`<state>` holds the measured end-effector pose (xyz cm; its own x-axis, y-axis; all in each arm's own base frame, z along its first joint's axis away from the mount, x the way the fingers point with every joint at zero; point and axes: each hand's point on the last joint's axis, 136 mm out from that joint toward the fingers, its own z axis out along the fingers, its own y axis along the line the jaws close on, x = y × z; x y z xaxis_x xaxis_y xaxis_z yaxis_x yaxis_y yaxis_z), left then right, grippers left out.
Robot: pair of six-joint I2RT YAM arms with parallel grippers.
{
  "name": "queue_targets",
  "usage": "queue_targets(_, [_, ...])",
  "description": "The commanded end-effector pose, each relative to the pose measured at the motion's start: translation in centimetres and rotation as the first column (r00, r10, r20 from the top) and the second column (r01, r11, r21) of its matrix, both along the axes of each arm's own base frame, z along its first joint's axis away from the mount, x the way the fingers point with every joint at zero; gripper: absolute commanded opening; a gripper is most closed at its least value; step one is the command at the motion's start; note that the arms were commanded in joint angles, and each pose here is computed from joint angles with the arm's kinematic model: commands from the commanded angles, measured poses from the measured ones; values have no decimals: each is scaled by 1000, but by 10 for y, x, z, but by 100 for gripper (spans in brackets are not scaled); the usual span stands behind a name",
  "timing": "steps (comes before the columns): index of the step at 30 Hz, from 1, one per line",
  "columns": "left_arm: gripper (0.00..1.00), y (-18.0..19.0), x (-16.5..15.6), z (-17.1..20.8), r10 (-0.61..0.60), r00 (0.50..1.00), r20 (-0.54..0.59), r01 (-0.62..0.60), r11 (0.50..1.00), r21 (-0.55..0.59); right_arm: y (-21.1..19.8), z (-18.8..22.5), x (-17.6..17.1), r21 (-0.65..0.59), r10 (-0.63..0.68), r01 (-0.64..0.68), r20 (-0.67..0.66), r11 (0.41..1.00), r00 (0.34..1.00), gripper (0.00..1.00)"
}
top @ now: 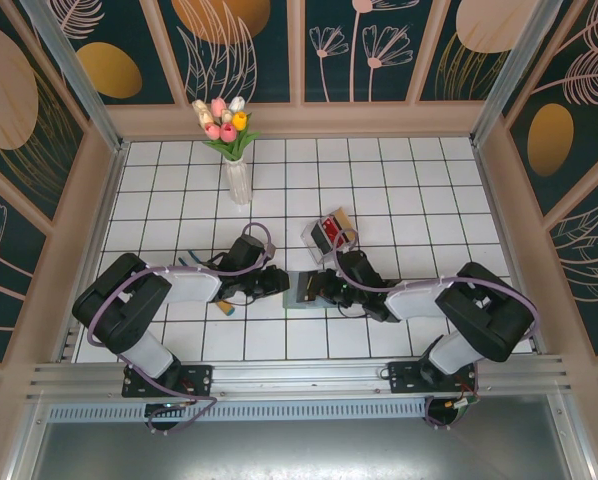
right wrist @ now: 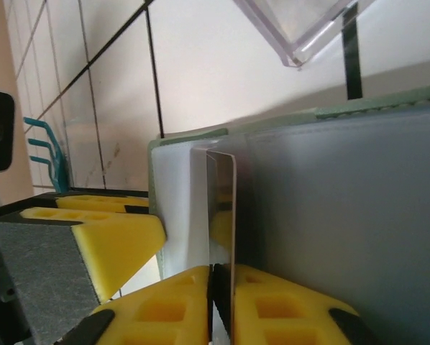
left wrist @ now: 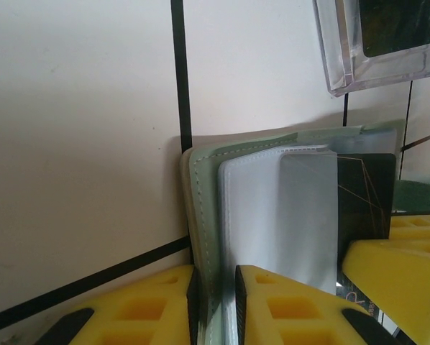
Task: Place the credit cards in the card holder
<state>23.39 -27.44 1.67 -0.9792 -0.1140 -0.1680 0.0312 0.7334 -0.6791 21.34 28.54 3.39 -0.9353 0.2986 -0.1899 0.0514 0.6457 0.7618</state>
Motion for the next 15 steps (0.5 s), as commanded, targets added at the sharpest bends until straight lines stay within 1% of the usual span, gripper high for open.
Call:
queue_targets(1, [22, 11, -13, -19, 8, 999, -51, -5, 998, 68, -10, -2, -5, -90, 7, -8, -3, 996, 1000, 24])
queue_targets(5, [21, 13, -13, -20, 12, 999, -49, -8, 997, 75, -21, -3, -8, -148, 2, -3, -3, 989, 1000, 36])
queue_targets(9, [21, 14, -14, -21, 13, 999, -51, -10, 997, 76, -24, -6, -10, -165, 7, -10, -15, 986, 1000, 38])
queue_targets(11, [21, 13, -14, -21, 14, 998, -53, -10, 997, 74, -24, -8, -10, -168, 9, -13, -23, 986, 1000, 37])
queue_targets(15, [21, 12, -13, -20, 11, 999, -51, -7, 998, 69, -12, -9, -9, -136, 42, -45, -28, 990, 999, 20])
